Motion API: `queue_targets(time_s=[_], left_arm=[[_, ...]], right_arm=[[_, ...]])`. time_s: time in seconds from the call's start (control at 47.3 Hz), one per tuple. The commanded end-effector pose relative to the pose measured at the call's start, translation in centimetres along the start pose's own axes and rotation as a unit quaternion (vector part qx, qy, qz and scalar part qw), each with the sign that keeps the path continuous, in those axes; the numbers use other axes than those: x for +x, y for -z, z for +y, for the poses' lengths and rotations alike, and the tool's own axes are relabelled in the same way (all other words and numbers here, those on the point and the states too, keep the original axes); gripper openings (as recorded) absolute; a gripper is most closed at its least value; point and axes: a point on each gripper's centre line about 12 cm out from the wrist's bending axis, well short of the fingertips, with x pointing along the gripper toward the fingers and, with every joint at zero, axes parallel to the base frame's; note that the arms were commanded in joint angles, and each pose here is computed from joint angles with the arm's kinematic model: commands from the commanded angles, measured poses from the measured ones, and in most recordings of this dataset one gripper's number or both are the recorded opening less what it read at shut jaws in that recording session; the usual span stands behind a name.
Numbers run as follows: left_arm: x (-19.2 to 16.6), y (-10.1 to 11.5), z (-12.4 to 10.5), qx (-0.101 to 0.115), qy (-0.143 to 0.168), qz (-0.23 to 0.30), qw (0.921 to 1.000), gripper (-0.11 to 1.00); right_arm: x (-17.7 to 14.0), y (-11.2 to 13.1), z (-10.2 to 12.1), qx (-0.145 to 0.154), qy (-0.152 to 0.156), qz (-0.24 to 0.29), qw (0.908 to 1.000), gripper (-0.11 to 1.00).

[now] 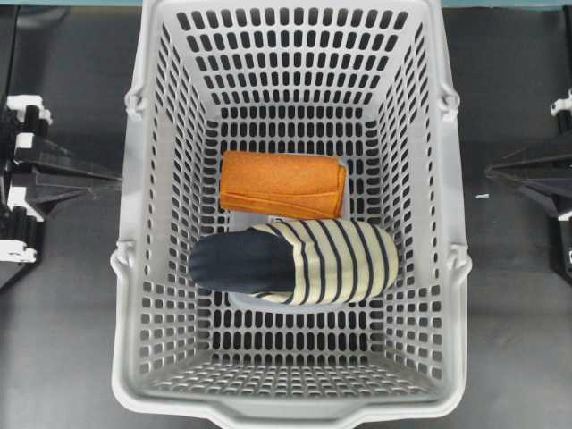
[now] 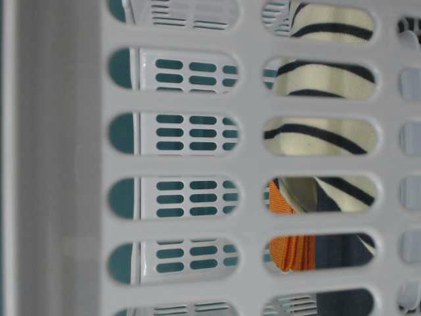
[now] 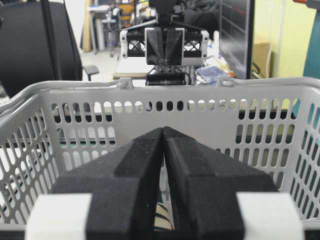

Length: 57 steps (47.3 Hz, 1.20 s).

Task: Pick up the slipper from the shopping basket with the left arm.
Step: 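Move the left gripper over the basket toward the striped slipper, then lower the open left gripper onto the striped slipper's heel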

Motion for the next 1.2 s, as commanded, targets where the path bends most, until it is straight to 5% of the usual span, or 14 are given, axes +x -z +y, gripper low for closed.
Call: queue_targets(time_s=[0.0, 0.359, 0.76, 0.929, 1.183], left_arm=[[0.8, -1.9, -0.6, 0.011, 0.017, -0.004, 0.9998, 0.06], [5.5, -6.3, -1.7, 0.009, 0.033, 0.148, 0.9884, 0.00], [14.2, -6.7, -3.0, 0.014, 0.037, 0.293, 0.9552, 0.00], [18.4, -5.6, -3.4, 0.007, 0.030, 0.358, 0.9332, 0.00], [22.8, -2.4, -3.9, 0.009, 0.022, 0.461, 0.8873, 0.01]], right_arm=[[0.2, -0.8, 0.2, 0.005, -0.004, -0.011, 0.9999, 0.00], [-1.2, -1.0, 0.4, 0.008, -0.011, 0.012, 0.9998, -0.01], [-1.8, -0.8, 0.4, 0.010, -0.012, 0.031, 0.9994, -0.01], [-1.9, -0.7, 0.5, 0.011, -0.013, 0.032, 0.9994, -0.01], [-1.9, -0.6, 0.7, 0.012, -0.018, 0.032, 0.9992, -0.01]])
